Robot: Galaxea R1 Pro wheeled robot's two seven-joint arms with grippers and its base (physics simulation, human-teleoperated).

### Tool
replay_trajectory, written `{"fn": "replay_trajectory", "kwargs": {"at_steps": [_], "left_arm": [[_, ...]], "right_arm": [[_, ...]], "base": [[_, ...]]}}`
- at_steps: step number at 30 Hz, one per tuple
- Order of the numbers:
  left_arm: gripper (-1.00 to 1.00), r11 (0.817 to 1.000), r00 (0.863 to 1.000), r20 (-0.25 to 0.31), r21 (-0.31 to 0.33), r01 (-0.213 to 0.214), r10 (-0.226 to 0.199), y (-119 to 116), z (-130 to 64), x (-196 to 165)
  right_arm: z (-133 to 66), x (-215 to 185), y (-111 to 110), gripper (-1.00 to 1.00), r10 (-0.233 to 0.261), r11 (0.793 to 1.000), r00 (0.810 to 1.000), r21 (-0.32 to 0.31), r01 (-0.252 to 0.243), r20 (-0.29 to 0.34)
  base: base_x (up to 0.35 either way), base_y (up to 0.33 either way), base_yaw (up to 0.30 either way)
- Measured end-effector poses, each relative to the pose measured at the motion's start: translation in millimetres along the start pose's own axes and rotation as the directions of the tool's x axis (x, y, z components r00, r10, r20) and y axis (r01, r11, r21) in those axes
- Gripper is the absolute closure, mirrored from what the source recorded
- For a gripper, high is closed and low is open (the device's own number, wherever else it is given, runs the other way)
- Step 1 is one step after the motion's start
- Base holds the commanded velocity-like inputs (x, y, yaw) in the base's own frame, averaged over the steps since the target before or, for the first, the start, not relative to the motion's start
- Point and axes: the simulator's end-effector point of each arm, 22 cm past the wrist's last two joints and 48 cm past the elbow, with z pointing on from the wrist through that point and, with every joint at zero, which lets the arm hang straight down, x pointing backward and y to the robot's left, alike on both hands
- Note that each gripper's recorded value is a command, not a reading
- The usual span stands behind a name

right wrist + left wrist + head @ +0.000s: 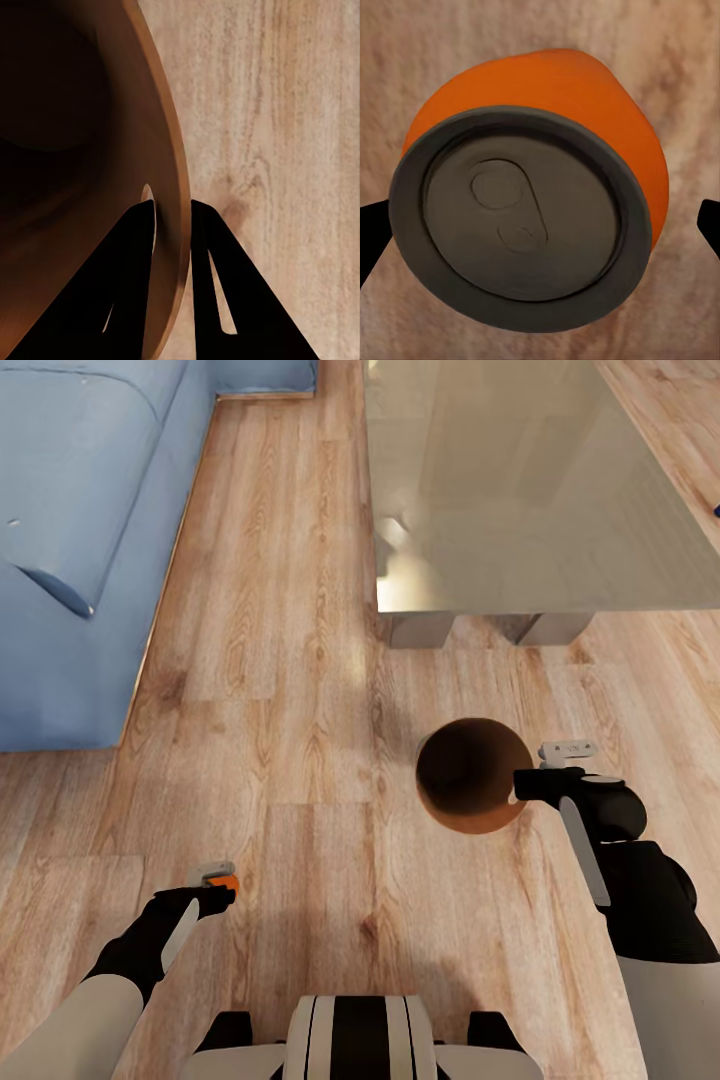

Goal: Put the three can of soda from the living room inside the tash can in the kitchen.

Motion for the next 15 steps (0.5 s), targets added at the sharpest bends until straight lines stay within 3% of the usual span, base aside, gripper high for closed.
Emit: {"fn": "replay_trajectory", "kwargs": {"at_steps": [2, 3, 15], "left_arm": [[-1.0, 1.0, 1.0, -0.001, 0.0, 0.0, 0.0, 0.0, 0.5, 0.6], [1.0, 1.0, 1.0, -0.002, 0.0, 0.0, 0.0, 0.0, 0.7, 0.9], [1.0, 1.0, 1.0, 0.011, -0.001, 0.001, -0.001, 0.2, 1.0, -1.7]], "right_arm": [[0.6, 0.9, 1.9, 1.0, -0.007, 1.0, 1.0, -0.001, 0.007, -0.002], [0.8, 1.0, 3.1, 1.0, -0.005, 1.0, 1.0, -0.006, 0.005, -0.002], [4.0, 7.4, 14.2, 1.0, -0.034, 0.999, 0.999, -0.018, 0.033, -0.016]], "base": [[0.0, 0.0, 0.0], [0.0, 0.0, 0.0], [0.0, 0.0, 0.0]]}}
